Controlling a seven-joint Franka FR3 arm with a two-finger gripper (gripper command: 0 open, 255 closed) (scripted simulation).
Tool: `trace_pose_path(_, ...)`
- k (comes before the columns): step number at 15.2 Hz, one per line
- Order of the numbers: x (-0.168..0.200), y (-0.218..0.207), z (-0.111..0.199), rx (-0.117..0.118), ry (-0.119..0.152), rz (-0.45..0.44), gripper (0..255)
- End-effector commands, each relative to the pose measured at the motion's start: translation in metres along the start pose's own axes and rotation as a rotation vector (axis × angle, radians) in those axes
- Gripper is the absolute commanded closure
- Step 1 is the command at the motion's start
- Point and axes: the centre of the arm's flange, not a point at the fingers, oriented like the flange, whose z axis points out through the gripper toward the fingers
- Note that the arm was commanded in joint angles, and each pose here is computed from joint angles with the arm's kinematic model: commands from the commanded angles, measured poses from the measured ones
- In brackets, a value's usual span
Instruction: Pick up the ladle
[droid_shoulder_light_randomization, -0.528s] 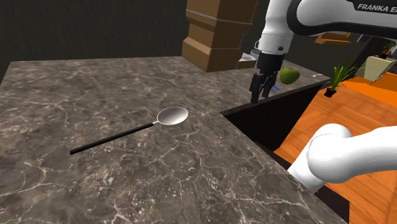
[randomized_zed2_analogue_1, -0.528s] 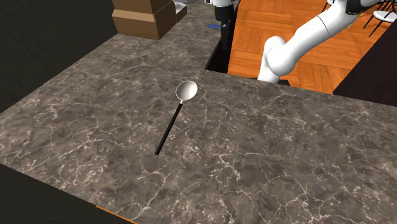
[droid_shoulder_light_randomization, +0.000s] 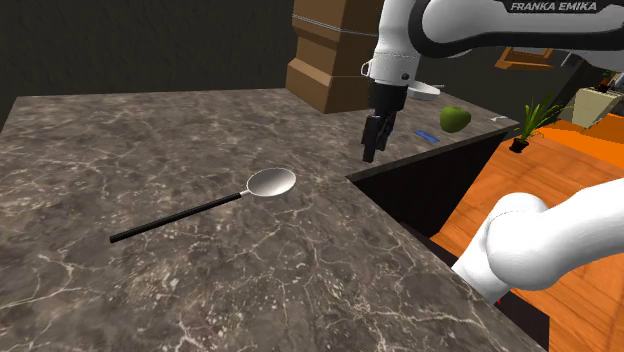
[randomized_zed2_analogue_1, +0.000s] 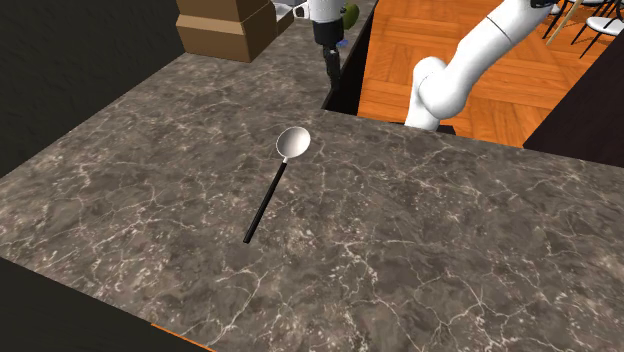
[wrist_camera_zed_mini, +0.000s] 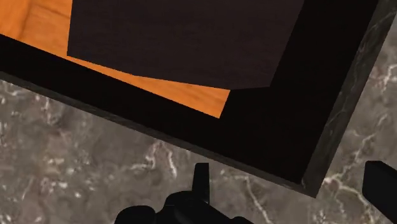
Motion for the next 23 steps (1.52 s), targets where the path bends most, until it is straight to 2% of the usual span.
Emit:
trace_pose_path(1,0.022,-0.013,-0.001,0.001,0.009,-0.082,0)
trace_pose_path(12,0.114,-0.116,0.003,0.003,0.055,-0.517,0)
trace_pose_path(23,0.153,-0.249,0.003,0.005,0.101,-0.953,0)
